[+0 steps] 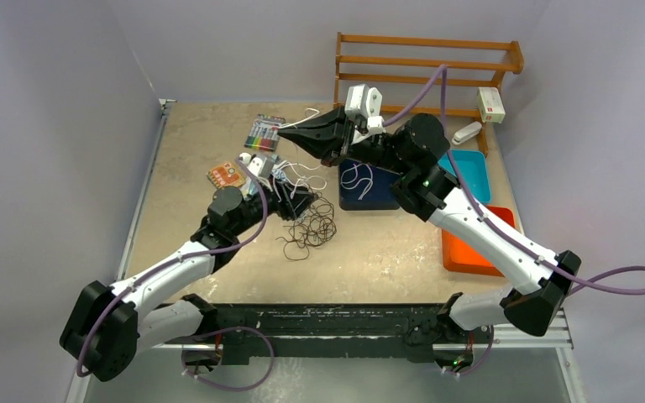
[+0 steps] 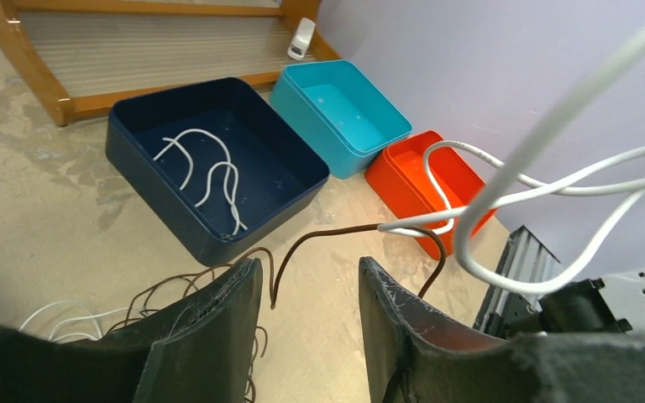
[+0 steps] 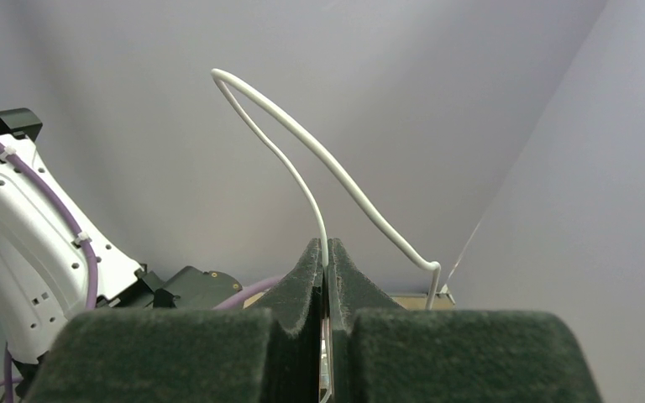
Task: Untangle the cables
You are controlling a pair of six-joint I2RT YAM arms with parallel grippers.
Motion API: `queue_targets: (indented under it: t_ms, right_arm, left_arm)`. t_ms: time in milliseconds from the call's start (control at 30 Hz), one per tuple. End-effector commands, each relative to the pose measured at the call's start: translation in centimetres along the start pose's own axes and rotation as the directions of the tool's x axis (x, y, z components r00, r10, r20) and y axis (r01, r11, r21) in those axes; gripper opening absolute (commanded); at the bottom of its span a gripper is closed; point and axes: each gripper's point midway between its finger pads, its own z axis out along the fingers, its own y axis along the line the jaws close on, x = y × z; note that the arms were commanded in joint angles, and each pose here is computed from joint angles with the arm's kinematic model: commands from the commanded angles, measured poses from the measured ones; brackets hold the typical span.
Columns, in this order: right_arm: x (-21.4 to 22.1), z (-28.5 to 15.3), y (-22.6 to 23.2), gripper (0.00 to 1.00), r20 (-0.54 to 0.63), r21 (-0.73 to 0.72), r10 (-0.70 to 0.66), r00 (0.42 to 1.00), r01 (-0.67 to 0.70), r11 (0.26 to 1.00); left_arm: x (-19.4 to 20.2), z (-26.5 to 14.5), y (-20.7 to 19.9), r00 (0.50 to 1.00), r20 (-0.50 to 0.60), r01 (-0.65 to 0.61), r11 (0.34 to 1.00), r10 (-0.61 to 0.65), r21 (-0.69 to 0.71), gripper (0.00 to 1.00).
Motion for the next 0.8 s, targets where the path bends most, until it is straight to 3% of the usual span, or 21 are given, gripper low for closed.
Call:
queue_targets:
  t_ms: [0, 167, 467, 633, 767]
  right_arm:
    - [-2.9, 0.3, 0.2, 0.00, 0.074, -0.020, -0.037, 0.997, 0.039, 0.999]
    - [-2.8, 0.3, 0.3, 0.00, 0.075, -0.031, -0.025, 0.997, 0.028, 0.999]
    - [-3.3, 0.1, -0.1, 0.00, 0.084, 0.003, -0.035, 0.996, 0.034, 0.999]
    - [-4.3, -0.4, -1.0, 0.00, 0.093, 0.068, -0.070, 0.993, 0.063, 0.996]
    - [-4.8, -0.8, -1.5, 0.00, 0.096, 0.108, -0.090, 0.991, 0.080, 0.991]
  left_arm:
    - [-3.6, 1.1, -0.1, 0.992, 0.106, -0.068, 0.997, 0.070, -0.018, 0.45]
    - [-4.0, 2.1, 0.0, 0.990, 0.126, -0.054, 0.998, 0.056, -0.014, 0.38]
    - [-1.4, 2.7, 2.5, 0.998, 0.056, 0.021, 0.994, -0.016, -0.106, 0.00]
    - [2.0, 1.8, 6.4, 0.995, 0.012, 0.101, 0.953, -0.101, -0.285, 0.00]
    - [7.5, 0.0, 11.4, 0.980, -0.079, 0.118, 0.852, -0.183, -0.510, 0.00]
